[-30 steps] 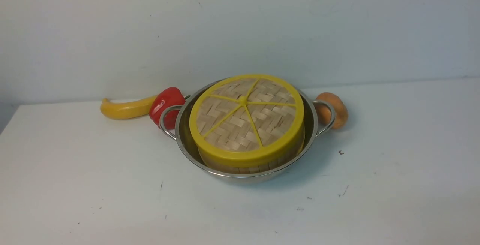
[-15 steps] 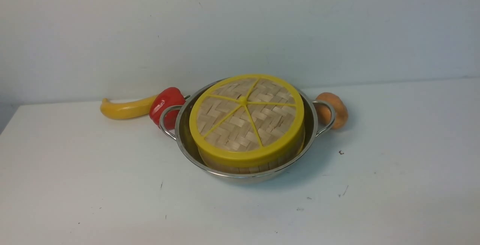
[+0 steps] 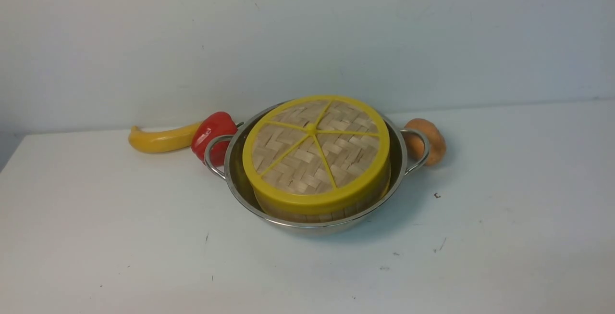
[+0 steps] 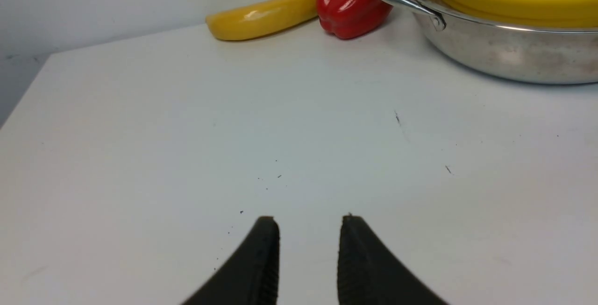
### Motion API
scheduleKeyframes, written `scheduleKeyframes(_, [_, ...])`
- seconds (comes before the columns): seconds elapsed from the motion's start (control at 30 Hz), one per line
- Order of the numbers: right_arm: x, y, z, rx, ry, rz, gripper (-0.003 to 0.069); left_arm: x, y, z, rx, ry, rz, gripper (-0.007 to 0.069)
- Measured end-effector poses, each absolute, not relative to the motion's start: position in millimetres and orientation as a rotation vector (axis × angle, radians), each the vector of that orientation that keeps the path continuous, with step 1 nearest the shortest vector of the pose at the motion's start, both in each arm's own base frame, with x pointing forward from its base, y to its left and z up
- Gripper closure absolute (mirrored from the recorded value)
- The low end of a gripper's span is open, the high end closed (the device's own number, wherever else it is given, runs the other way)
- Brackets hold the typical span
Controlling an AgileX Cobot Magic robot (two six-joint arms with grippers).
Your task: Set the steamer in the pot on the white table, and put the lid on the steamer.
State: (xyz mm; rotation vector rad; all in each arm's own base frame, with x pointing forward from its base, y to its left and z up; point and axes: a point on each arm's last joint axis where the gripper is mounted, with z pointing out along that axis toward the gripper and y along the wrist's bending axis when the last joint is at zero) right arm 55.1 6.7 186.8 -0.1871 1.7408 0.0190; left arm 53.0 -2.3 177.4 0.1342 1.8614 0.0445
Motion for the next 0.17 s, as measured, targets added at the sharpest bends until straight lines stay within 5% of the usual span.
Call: scheduleKeyframes(0.17, [55.1,6.7,186.8,-0.187,1.741,0.019,0.0410,53.0,-2.3,177.4,0.134,1.861,0.044,0.0447])
